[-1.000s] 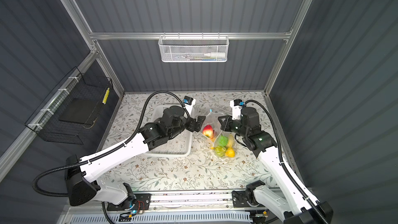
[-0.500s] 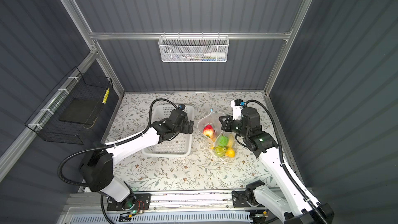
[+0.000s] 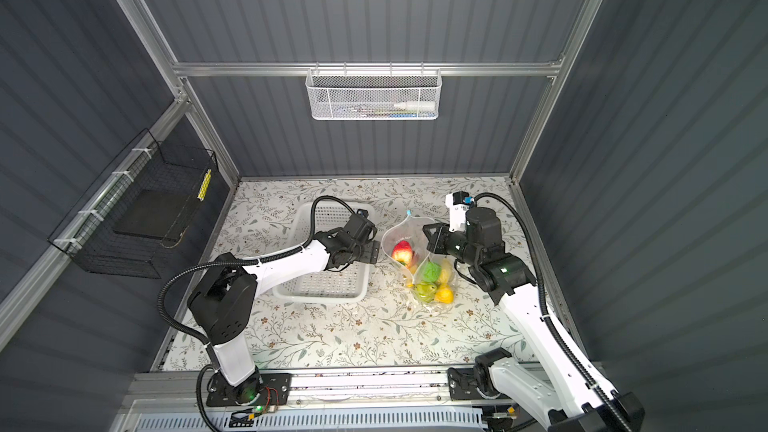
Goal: Place the food in the zip-top bag and seal the zipper
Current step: 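Withdraw the left gripper from the bag back over the empty basket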
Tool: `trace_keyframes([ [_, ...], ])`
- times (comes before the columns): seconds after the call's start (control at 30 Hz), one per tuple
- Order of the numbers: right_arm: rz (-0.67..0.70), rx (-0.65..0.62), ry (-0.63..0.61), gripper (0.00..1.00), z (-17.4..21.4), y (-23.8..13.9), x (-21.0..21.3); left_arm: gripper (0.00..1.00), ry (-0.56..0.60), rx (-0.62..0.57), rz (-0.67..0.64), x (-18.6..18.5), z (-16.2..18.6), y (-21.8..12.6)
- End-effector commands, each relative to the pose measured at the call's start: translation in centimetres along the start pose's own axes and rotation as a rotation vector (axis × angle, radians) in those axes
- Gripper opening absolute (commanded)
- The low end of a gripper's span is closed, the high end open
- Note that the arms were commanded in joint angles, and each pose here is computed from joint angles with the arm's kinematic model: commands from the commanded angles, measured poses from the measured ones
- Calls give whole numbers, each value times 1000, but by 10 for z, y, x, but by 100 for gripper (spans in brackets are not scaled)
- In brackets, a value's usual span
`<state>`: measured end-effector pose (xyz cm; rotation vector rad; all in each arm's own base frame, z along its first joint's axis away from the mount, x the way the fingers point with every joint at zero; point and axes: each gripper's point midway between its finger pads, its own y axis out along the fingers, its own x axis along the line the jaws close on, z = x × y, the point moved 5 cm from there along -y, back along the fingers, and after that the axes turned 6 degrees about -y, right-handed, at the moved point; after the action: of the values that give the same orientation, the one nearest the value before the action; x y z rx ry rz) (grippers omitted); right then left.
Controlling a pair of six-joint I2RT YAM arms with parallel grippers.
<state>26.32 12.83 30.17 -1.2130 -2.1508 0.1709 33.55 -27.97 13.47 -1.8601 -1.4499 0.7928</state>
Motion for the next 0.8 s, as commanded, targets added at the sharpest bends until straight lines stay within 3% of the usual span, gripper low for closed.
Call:
trace_keyframes([
  [0.0, -4, -6, -19, 0, -5, -1, 3, 88, 14, 10, -112, 28, 2, 1],
  [0.3, -19, 4, -15, 0, -7, 4, 5, 88, 16, 28, -300, 80, 5, -4],
  [0.5, -20, 2, -17, 0, -9, 4, 6, 88, -33, -34, -292, 90, -16, -31],
  [0.6, -23, 3, -18, 0, -10, 5, 7, 89, -66, -96, -159, 76, -36, -57],
  [0.77, -22, 6, -17, 0, -11, 7, 6, 90, -83, -230, 232, 36, -64, -109],
])
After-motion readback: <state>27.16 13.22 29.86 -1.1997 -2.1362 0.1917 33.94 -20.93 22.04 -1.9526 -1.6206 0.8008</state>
